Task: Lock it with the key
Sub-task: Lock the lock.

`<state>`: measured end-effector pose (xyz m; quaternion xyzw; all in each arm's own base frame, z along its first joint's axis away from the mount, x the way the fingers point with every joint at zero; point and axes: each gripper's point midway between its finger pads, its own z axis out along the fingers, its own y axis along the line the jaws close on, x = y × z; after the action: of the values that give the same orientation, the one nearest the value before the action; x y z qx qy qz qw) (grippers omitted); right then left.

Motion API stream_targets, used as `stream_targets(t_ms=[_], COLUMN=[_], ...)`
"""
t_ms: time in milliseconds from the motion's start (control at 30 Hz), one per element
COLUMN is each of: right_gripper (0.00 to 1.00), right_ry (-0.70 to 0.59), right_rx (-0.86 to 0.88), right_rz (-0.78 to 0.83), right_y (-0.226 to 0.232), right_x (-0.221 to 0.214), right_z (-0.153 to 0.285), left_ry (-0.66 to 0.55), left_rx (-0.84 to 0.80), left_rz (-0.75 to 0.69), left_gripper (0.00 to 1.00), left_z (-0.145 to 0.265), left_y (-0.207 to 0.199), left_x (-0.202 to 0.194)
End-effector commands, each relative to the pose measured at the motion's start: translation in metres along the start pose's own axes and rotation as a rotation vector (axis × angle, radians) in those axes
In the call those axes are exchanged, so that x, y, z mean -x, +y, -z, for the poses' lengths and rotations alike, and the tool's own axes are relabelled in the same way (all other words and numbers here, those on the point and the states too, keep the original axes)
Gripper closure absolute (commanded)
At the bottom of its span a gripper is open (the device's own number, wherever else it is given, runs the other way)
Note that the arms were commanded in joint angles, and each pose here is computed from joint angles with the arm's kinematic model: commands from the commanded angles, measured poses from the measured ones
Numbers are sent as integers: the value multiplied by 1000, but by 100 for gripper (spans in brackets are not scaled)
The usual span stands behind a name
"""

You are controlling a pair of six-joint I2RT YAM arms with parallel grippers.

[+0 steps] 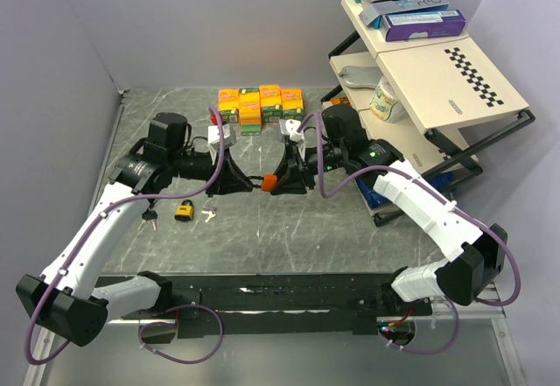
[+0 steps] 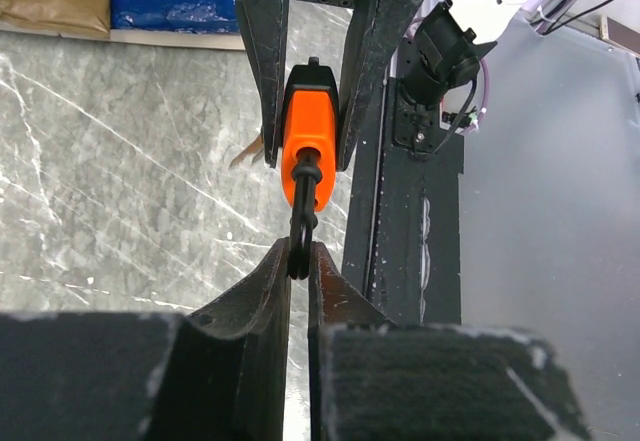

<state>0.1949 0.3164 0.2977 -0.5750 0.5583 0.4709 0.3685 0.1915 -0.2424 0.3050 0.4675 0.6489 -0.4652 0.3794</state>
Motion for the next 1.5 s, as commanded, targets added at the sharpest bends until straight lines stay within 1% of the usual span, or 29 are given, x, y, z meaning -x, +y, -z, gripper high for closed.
stream_targets(t_ms=[0,233,400,433,700,833,1033,1200,1233,1267,1300,1333,1367,1400,1433,1467], right_gripper=[100,100,100,100,100,100,100,100,100,100,100,100,100,100,100,100], right_ry=[-67,-97,-108,-110,-124,-151,-181,-167,-166,-164,-157,-157,-155,-160,-164,-164], right_rx=[24,54,62,63,102,131,165,155,142,102,75,50,-10,-47,-73,-139], right_rz=[95,108,118,119,121,136,157,133,123,113,97,104,98,95,84,77], right_y=[0,4,1,0,3,9,21,20,18,9,4,1,-10,-14,-17,-28], right_x=[28,38,39,40,42,46,48,45,45,43,37,37,36,35,34,33], right_z=[-11,-22,-34,-34,-38,-40,-39,-37,-34,-30,-27,-22,-16,-12,-9,-6], left_ry=[-36,-47,-14,-9,12,2,18,12,8,-8,-20,-68,-94,-128,-174,-226], left_rx=[-60,-86,-118,-122,-138,-194,-265,-241,-209,-175,-139,-59,-8,42,127,172], left_rz=[-38,-12,5,-14,-16,-27,-20,-18,8,18,74,74,141,182,224,255], left_gripper=[98,99,99,99,99,99,99,98,96,84,78,70,58,52,47,36], left_z=[-6,-20,-35,-36,-43,-48,-53,-50,-44,-36,-29,-11,0,11,31,44], left_y=[-10,-7,-3,-1,6,0,-4,-2,6,11,17,33,40,48,65,66], left_x=[11,10,-5,-7,-12,-13,-21,-13,-12,-8,-5,4,11,17,23,35])
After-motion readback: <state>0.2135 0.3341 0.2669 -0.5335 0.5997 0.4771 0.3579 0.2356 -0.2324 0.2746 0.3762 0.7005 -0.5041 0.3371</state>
